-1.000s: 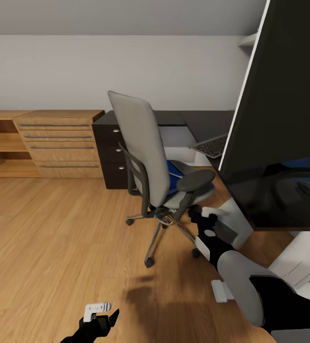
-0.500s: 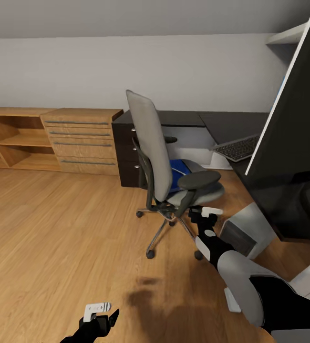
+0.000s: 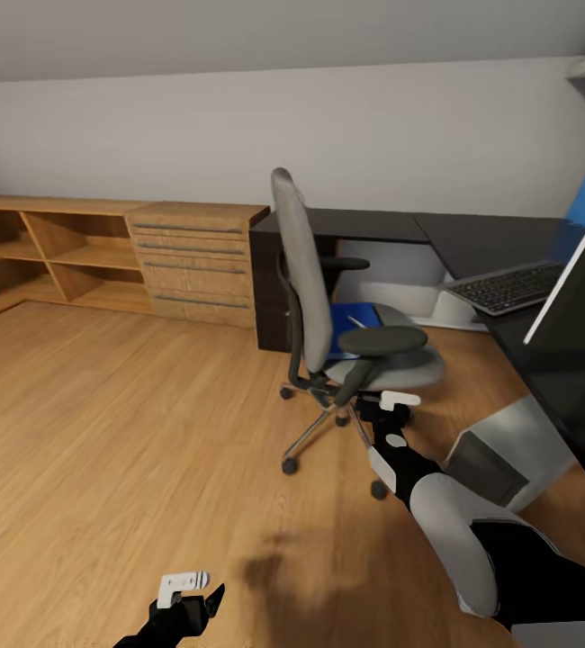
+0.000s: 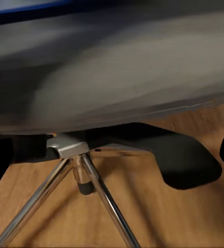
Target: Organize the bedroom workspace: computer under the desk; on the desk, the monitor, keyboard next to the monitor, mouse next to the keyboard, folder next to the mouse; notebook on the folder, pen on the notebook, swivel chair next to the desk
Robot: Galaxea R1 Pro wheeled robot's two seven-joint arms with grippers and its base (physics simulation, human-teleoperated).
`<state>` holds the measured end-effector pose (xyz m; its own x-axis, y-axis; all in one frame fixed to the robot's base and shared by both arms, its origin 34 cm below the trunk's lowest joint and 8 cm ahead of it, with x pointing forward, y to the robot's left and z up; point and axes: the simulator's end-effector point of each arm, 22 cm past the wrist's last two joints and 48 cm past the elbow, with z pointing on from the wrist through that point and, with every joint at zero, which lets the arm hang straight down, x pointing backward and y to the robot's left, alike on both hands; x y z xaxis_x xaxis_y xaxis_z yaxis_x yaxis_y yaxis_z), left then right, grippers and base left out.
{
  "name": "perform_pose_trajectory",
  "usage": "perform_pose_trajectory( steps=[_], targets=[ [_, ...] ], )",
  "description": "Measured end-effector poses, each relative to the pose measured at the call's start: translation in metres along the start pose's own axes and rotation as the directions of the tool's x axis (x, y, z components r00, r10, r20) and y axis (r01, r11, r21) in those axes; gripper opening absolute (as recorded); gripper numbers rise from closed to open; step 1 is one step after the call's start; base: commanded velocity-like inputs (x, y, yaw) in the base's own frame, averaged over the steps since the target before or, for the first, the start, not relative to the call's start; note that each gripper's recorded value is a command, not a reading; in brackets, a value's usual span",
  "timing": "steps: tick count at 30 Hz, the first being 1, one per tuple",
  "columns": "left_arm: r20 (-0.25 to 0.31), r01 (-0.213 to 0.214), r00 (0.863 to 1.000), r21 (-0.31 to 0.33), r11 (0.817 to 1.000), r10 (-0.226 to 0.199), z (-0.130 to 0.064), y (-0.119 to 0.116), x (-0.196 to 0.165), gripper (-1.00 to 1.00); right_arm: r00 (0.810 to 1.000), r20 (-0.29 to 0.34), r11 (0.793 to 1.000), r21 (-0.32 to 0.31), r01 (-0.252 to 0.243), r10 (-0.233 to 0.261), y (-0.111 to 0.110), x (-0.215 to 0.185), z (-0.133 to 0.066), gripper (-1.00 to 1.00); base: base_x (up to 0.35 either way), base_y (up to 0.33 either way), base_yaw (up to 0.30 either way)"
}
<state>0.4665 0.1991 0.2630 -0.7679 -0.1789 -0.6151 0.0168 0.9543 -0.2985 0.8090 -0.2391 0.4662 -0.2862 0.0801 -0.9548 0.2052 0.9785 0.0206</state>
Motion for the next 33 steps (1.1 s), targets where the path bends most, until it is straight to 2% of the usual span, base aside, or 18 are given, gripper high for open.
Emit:
perform_pose_trajectory(
  steps=[27, 33],
  targets=[
    [0.000, 0.000, 1.000, 0.000, 1.000, 0.000, 0.0000, -0.0001, 0.0002, 1.00, 1.000, 0.002, 1.000, -0.001, -0.001, 0.001, 0.0008, -0.0005, -0.0002, 1.00, 0.000, 0.000, 0.250],
    [0.000, 0.000, 1.000, 0.000, 1.000, 0.000, 0.0001, -0.0001, -0.0002, 1.00, 1.000, 0.005, 1.000, -0.003, 0.002, -0.002, 0.0009, -0.0006, -0.0002, 1.00, -0.029, -0.004, 0.106]
  ],
)
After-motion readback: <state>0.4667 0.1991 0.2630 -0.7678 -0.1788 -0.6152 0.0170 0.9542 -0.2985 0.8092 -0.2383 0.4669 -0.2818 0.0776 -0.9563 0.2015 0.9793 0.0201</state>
